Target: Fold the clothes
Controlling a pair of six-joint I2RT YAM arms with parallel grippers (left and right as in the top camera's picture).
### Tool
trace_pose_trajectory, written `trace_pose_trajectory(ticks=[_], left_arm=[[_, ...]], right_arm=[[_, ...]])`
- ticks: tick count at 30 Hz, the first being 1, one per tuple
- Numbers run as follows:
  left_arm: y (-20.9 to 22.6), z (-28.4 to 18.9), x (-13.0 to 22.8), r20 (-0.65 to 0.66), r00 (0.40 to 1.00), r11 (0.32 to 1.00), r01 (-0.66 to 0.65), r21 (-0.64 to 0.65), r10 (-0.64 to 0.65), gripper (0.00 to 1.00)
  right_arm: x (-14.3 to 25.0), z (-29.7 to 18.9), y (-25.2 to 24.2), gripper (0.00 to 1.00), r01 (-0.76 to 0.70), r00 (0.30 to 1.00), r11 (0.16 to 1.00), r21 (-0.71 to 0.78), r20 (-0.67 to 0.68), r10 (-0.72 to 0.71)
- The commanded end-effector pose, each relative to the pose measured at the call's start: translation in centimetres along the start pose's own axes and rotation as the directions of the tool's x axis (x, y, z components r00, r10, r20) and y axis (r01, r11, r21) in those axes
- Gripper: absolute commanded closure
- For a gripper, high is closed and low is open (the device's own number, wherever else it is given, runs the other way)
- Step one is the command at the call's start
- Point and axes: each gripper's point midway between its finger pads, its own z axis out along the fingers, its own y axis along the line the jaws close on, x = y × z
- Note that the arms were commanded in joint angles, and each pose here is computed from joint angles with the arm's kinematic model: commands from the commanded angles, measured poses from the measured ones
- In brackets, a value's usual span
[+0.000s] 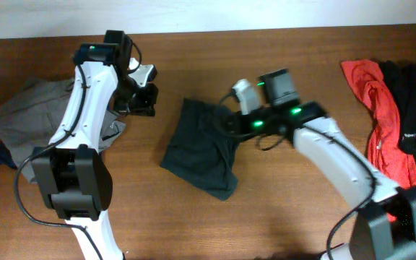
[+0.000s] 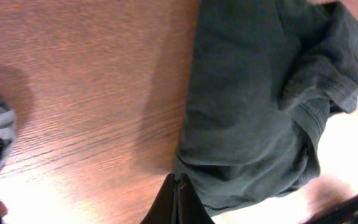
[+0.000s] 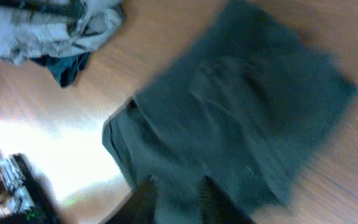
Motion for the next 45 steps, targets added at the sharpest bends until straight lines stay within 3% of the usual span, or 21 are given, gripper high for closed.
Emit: trace_pose_trajectory(ticks=[1,9,17,22,24,28,33,37,45], left_arm=[[0.6,-1.0,-0.1,0.026,0.999,0.999,0.034,0.028,-0.035,1.00],[0.5,-1.1,0.1,0.021,0.999,0.999,0.038,0.035,-0.038,0.99],[0.5,-1.1,0.0,0.025,0.999,0.999,0.034,0.035,-0.035,0.98],[0.5,-1.1,-0.1,0.026,0.999,0.999,0.033,0.031,-0.034,0.87],[0.5,-1.0,-0.1,0.029,0.999,0.999,0.032,0.031,-0.033,0.82],[0.4,-1.0,-0.3,0.035,0.999,0.999,0.027,0.032,-0.028,0.71],[-1.5,0.3,-0.4,0.036,0.999,0.994,-0.014,0.108,0.010,0.47],[-3.3,3.9,-0.2,0.039,0.997,0.984,-0.069,0.167,0.063,0.29],[-4.8,8.4,1.0,0.034,0.994,0.964,-0.109,0.243,0.104,0.13]], right_arm=[[0.1,4.6,-1.0,0.81,-0.031,0.999,0.989,0.142,-0.005,0.032],[-0.6,10.8,-5.0,0.96,-0.120,0.992,0.975,0.185,0.060,0.110],[-3.1,4.1,-14.7,0.96,-0.291,0.951,0.873,0.392,0.215,0.220],[-2.0,-0.3,-19.1,0.96,-0.412,0.911,0.797,0.441,0.212,0.354],[-2.2,-1.2,-18.8,0.94,-0.397,0.918,0.819,0.414,0.179,0.355],[-2.6,-3.0,-17.0,0.81,-0.356,0.933,0.853,0.380,0.102,0.345],[-2.9,-5.7,-14.7,0.65,-0.315,0.943,0.866,0.389,0.027,0.332],[-3.4,-8.3,-12.0,0.58,-0.252,0.961,0.897,0.363,-0.016,0.276],[-5.9,-14.6,-5.6,0.52,-0.145,0.988,0.947,0.288,0.091,0.123]])
